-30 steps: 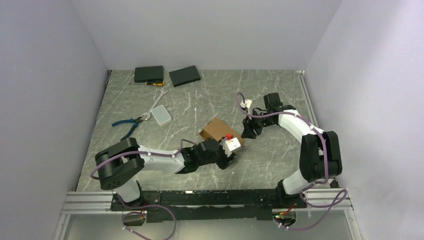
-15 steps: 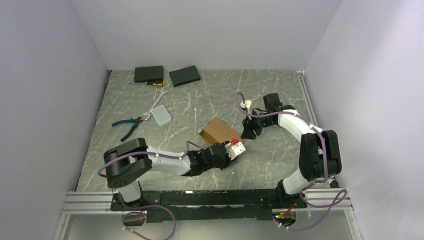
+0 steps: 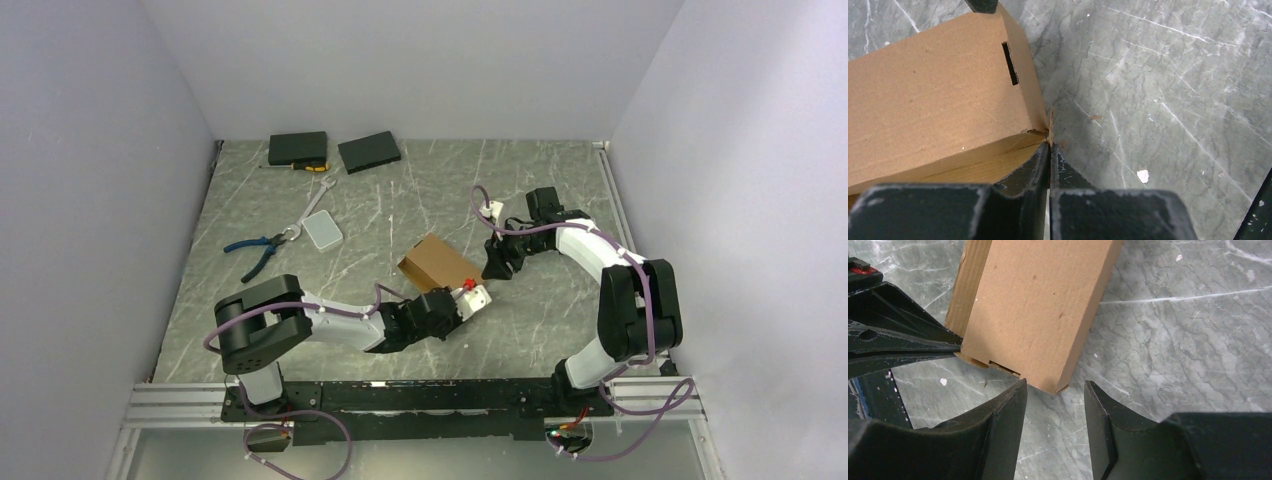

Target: Fold the paper box

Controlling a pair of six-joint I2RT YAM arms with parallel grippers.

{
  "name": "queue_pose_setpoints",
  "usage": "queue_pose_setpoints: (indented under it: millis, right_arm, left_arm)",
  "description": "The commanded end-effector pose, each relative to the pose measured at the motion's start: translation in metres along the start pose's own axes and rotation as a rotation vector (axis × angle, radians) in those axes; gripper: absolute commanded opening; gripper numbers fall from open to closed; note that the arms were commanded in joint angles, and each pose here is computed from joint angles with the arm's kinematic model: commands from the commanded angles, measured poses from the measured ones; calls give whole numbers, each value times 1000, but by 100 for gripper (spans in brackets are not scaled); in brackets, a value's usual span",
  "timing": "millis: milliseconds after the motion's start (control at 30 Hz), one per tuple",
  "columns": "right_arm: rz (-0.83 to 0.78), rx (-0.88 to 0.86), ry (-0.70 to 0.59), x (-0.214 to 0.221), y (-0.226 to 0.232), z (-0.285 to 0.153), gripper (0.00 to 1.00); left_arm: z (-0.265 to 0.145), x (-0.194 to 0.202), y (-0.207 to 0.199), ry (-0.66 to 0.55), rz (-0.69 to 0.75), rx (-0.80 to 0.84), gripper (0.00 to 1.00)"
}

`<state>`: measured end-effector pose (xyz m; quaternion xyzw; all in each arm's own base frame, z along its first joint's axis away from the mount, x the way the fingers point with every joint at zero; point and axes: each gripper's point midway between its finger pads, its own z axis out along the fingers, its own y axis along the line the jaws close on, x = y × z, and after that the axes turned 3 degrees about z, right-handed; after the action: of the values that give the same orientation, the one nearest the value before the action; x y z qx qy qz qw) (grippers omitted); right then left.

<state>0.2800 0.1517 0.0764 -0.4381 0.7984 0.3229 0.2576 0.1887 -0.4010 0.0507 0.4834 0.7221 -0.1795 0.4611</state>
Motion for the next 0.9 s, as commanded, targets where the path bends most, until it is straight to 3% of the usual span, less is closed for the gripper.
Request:
queue_pose_setpoints:
  millis: [0,200,333,500,867]
  right_arm:
    - [-38,-25,-36,-13,1,-2,49]
    - [-24,-20,-100,-30,5,-10,50]
    - [55,-104,-167,-40,19,-12,54]
    - [204,-212,-108,-24,21,3,55]
    - [282,-57,-28,-1,-11,15,55]
  left_arm:
    - [1,-16,4,-46,-38,-34,7]
    - [-3,-8,4,-42,-83,-39,4]
    - [-7,-5,4,-46,-98,-41,3]
    - [-8,-1,4,-47,-104,-43,2]
    - [-12,0,5,-64,-121,-50,0]
